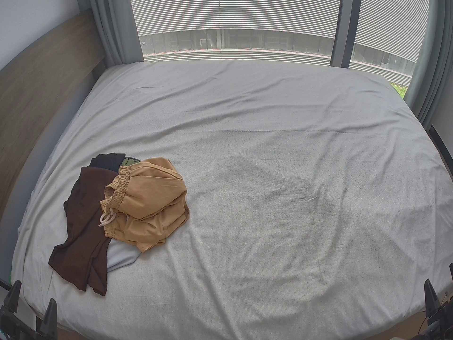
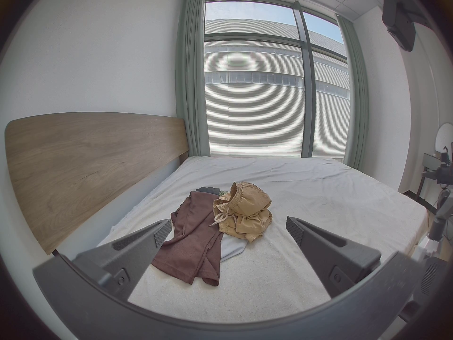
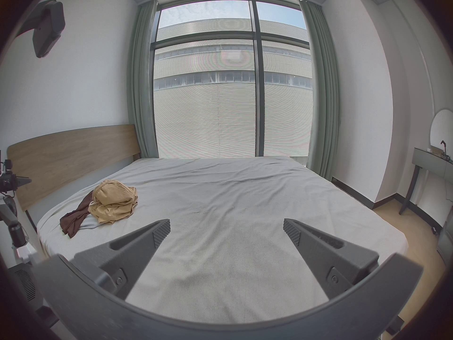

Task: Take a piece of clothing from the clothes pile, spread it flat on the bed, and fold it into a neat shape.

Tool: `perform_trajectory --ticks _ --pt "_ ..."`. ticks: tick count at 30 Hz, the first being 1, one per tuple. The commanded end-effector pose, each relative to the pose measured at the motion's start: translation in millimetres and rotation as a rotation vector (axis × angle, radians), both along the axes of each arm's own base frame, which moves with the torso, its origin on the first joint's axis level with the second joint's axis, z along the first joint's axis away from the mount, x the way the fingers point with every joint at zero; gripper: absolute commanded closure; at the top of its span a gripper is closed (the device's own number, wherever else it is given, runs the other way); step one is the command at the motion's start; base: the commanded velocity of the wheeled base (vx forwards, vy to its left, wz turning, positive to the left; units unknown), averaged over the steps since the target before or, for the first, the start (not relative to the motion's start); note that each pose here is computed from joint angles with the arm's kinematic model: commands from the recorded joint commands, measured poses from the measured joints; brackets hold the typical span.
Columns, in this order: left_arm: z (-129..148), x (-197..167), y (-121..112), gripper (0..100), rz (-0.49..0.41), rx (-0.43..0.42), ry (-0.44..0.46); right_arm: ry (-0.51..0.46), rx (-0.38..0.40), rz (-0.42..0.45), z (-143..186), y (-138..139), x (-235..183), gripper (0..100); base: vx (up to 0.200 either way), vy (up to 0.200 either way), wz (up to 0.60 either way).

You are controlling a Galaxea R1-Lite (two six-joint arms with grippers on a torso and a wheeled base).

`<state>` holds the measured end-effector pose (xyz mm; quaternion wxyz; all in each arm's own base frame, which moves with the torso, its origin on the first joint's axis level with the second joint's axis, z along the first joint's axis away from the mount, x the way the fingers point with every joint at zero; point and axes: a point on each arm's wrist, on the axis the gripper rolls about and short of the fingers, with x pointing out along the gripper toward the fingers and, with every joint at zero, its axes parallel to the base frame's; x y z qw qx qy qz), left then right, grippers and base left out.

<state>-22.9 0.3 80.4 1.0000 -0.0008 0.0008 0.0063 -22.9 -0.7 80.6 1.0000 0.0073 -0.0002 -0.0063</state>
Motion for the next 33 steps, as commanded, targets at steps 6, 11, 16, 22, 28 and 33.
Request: perform_trajectory --ticks 6,11,16,22,28,33 --pt "-5 0 0 0 -0.002 0.002 0.003 0.005 -0.006 0.0 -5 0 0 0 0.0 0.0 0.0" --pt "-5 0 0 0 -0.002 0.002 0.003 0.006 -0.004 0.0 -5 0 0 0 0.0 0.0 0.0" --pt "-4 0 0 0 0.003 0.0 -0.006 0.005 -0.032 0.003 -5 0 0 0 0.0 0.0 0.0" --pt "81 -14 0 0 -0.082 -0.021 -0.168 0.005 -0.024 0.0 -5 0 0 0 0.0 0.0 0.0" --pt "98 29 -3 0 -0.223 -0.111 0.029 0.011 -0.03 0.01 -6 0 0 0 0.0 0.0 0.0" --pt "114 65 -11 0 -0.288 -0.135 0.097 0.011 -0.033 0.025 -6 1 0 0 0.0 0.0 0.0"
